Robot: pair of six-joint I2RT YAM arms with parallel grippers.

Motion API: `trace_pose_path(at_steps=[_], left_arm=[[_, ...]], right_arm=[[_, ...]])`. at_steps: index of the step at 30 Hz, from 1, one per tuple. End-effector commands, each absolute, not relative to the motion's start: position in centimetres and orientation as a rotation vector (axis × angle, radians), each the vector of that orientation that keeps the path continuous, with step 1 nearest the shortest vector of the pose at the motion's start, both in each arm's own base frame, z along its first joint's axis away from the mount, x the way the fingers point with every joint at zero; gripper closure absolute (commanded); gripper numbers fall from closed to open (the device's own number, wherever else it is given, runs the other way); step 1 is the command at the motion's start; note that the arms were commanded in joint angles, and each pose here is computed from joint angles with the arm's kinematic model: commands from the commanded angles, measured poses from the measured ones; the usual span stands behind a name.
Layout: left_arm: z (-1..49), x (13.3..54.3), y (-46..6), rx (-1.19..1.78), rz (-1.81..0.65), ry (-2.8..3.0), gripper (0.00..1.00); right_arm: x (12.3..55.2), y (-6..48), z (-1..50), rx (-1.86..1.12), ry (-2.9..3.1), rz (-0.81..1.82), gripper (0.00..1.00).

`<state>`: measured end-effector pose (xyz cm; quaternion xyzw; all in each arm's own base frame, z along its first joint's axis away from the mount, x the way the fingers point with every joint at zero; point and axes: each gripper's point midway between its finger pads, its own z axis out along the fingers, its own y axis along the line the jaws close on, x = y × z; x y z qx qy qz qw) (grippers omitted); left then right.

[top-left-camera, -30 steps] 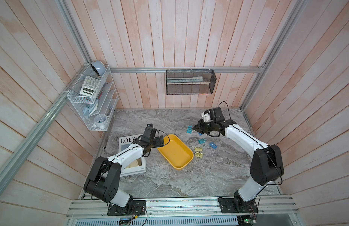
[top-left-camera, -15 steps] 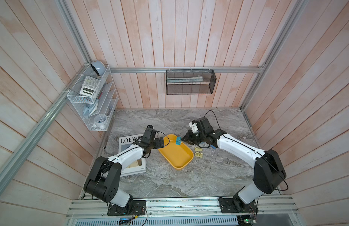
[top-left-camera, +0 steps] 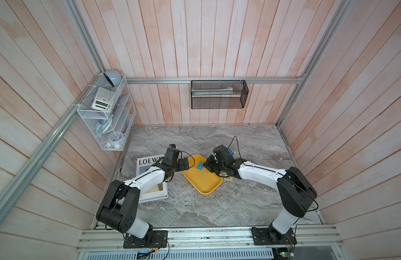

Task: Put the binder clips in the storage box
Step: Place the binder clip in the storage box.

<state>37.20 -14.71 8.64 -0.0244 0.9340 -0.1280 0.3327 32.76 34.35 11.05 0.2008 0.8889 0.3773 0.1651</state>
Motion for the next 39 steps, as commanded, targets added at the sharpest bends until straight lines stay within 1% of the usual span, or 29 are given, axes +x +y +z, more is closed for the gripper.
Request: trace_pose_path(at_steps=[1, 12, 25, 27, 30, 34, 39], left_arm=[[7.9, 37.1, -14.6, -0.068, -0.338, 2.446, 0.00], [7.4, 37.1, -14.9, -0.067, -0.361, 2.448, 0.00], [6.4, 36.5, -14.8, -0.055, -0.363, 2.467, 0.00], [6.3, 36.4, -14.8, -0.058, -0.363, 2.468, 0.00], [6.2, 36.4, -14.8, -0.061, -0.367, 2.469, 0.00], [6.1, 36.3, -14.8, -0.066, -0.368, 2.471, 0.00], [6.0, 36.2, -14.7, -0.070, -0.366, 2.475, 0.00]], right_arm=[[33.7, 34.9, 10.9, 0.702, 2.452, 1.074, 1.00], [35.0, 36.3, 8.1, 0.839, 2.458, 1.023, 1.00], [36.8, 38.1, 7.3, 0.920, 2.412, 1.089, 1.00], [36.9, 38.2, 7.2, 0.918, 2.415, 1.099, 0.95], [36.8, 38.4, 7.3, 0.912, 2.418, 1.121, 0.85], [36.1, 38.3, 7.6, 0.884, 2.429, 1.138, 0.74], [35.0, 37.4, 8.2, 0.841, 2.440, 1.145, 0.69]])
